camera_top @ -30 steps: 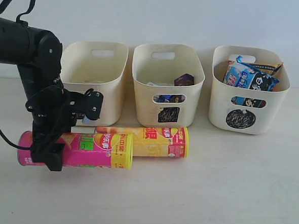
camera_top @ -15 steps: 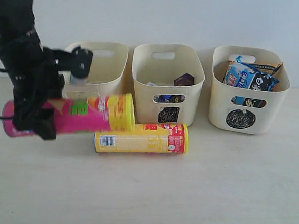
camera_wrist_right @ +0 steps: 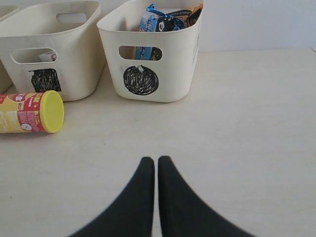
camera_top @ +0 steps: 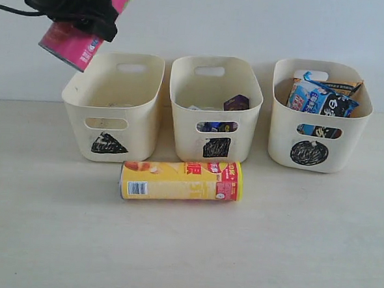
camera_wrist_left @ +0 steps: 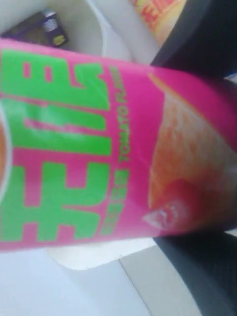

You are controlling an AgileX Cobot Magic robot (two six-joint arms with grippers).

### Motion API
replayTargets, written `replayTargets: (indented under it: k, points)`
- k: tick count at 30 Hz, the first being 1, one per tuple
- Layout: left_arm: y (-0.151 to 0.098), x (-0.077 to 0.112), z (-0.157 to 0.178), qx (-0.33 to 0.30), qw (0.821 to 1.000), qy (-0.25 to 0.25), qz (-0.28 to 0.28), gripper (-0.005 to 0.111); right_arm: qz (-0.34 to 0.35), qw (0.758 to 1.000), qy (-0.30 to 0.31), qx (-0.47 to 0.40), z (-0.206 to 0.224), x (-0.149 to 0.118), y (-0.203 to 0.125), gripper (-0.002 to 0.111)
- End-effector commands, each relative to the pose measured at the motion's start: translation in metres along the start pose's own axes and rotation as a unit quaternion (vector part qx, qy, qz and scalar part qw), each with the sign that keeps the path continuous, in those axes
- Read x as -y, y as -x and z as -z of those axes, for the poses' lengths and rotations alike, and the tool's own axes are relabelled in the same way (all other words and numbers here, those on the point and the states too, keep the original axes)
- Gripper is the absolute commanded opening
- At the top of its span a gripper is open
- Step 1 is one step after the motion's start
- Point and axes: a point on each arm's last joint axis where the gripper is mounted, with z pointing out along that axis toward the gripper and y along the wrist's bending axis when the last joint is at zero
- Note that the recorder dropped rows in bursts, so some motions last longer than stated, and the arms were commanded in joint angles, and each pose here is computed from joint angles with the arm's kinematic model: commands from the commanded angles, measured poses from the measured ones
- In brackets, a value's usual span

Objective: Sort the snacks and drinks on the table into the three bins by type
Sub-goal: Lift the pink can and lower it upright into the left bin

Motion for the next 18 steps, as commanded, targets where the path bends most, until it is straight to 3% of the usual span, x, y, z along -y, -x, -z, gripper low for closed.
replayTargets:
  k: [1, 10, 18]
  points:
    - [0.004, -0.014, -0.023, 0.016, 0.996, 0.013, 0.092, 0.004, 0.002, 1.000, 0.000, 0.003, 0.000, 0.000, -0.001, 0.000]
    - [0.007, -0.034, -0.074, 0.081, 0.982, 0.029, 0.166, 0.004, 0.002, 1.000, 0.000, 0.003, 0.000, 0.000, -0.001, 0.000]
    - [-0.003, -0.040, -0.130, 0.062, 0.982, 0.032, 0.174, 0.004, 0.004, 1.000, -0.001, 0.003, 0.000, 0.000, -0.001, 0.000]
